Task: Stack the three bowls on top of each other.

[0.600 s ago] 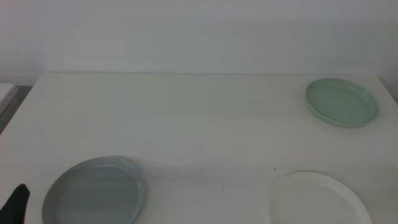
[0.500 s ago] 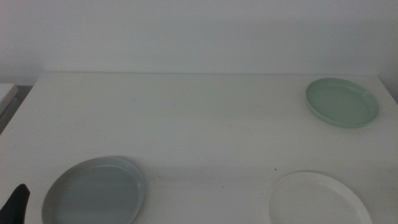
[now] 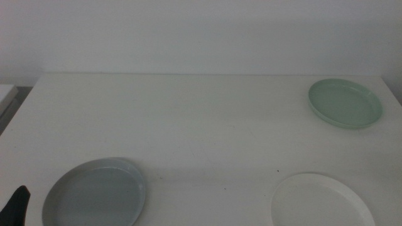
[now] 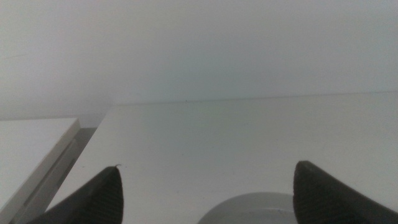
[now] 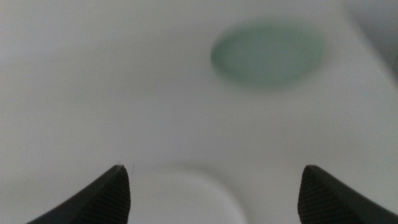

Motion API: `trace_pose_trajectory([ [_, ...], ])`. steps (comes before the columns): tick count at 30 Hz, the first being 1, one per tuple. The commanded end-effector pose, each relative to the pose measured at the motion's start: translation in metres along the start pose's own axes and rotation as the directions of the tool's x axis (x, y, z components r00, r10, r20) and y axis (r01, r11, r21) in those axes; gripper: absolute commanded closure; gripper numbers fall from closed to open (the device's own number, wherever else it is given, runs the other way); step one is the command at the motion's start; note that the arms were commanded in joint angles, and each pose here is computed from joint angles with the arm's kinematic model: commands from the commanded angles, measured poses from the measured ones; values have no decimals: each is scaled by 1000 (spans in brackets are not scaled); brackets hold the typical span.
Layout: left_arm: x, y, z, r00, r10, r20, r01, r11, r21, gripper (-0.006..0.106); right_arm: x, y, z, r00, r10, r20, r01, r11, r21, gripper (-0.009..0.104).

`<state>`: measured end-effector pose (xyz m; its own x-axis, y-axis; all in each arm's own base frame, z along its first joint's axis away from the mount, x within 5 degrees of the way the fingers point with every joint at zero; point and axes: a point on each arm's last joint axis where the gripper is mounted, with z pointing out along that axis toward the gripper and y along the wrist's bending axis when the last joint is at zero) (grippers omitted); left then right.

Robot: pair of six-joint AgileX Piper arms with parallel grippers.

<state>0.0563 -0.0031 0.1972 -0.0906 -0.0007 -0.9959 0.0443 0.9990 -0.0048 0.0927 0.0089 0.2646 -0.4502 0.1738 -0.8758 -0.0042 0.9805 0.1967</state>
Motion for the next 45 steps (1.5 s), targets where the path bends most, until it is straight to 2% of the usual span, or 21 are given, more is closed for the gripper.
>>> trace_pose_trajectory([
  [1,-1,0,0,1000,-1,18,1,1000,-2,7,-16,6,3,982,34,-184,-33,999,13,2],
  [3,-1,0,0,1000,-1,18,1,1000,-2,7,-30,9,7,946,38,-322,-31,999,27,2],
  [6,-1,0,0,1000,-1,18,1,1000,-2,7,-44,13,12,914,39,-404,-27,999,36,2],
  [13,-1,0,0,1000,-1,18,1,1000,-2,7,-47,13,21,882,46,-469,-28,999,46,2],
  [18,-1,0,0,1000,-1,18,1,1000,-2,7,-47,13,21,883,37,-468,-20,999,40,2],
  [26,-1,0,0,1000,-1,18,1,1000,-2,7,-27,7,58,694,19,-720,34,998,60,2],
  [36,-1,0,0,1000,-1,18,1,1000,-2,7,-2,-4,129,592,57,-804,46,994,104,3],
  [45,-1,0,0,1000,-1,18,1,1000,-2,7,21,-11,161,520,110,-847,36,988,151,21],
])
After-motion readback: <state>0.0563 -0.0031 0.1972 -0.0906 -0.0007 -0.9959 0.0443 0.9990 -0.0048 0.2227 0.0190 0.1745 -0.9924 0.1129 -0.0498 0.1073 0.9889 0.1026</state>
